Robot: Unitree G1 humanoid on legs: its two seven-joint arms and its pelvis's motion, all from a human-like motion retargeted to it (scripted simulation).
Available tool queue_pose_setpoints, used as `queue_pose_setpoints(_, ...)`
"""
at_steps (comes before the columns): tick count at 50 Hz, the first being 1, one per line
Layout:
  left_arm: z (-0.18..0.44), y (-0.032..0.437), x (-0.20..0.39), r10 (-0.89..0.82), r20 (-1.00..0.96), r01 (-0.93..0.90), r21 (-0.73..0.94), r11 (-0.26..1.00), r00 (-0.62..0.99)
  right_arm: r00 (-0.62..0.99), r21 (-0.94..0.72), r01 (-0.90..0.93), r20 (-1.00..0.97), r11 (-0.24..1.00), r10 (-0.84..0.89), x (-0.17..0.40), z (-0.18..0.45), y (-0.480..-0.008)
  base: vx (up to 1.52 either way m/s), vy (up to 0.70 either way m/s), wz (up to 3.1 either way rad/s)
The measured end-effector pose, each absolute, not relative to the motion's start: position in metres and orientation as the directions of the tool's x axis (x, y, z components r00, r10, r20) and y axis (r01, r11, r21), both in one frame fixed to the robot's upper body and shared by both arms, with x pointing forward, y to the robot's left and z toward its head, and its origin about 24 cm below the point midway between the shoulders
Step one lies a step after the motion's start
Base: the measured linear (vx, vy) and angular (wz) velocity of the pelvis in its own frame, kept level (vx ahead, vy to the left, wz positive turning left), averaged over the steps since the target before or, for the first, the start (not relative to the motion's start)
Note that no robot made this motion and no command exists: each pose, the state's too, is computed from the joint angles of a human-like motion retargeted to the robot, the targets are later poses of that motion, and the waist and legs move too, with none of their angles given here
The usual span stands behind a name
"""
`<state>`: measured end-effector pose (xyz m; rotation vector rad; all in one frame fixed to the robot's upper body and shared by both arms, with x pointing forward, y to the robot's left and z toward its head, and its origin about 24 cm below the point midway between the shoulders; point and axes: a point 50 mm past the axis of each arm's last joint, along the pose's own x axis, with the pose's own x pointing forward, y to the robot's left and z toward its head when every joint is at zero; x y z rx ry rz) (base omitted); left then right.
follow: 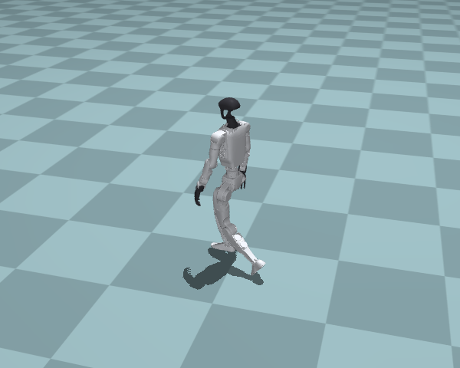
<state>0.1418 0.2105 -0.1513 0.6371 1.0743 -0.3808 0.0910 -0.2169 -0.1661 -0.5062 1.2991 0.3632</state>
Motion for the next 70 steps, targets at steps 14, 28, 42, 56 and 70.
queue_pose_setpoints(14, -0.172, 0.227, 0.024, 0.056, -0.988, 0.563, 0.129, 0.816, 0.145, 0.813, -0.471, -0.277, -0.579, 0.838, -0.057, 0.281, -0.064, -0.214, 0.65, -0.06, 0.48)
queue_pose_setpoints(28, -0.175, 0.218, 0.003, 0.043, -0.997, 0.478, 0.071, 0.876, 0.069, 0.814, -0.430, -0.345, -0.580, 0.834, 0.037, 0.288, -0.062, -0.191, 0.71, 0.13, 0.43)
queue_pose_setpoints(42, -0.125, 0.255, 0.176, 0.141, -0.821, 0.373, 0.396, 0.839, 0.554, 0.286, -0.096, -0.580, -0.954, 0.809, 0.092, 0.120, -0.161, -0.198, 0.74, 0.08, 1.14)
queue_pose_setpoints(56, -0.052, 0.253, 0.275, 0.109, -0.544, 0.227, 0.513, 0.828, 0.832, 0.030, -0.005, -0.493, -0.999, 0.870, 0.012, 0.024, -0.174, -0.220, 0.73, -0.04, 1.09)
queue_pose_setpoints(70, -0.166, 0.206, 0.100, -0.002, -0.974, 0.659, 0.153, 0.736, 0.228, 0.354, -0.187, -0.411, -0.935, 0.892, -0.032, 0.133, -0.155, -0.218, 0.63, -0.11, 0.59)
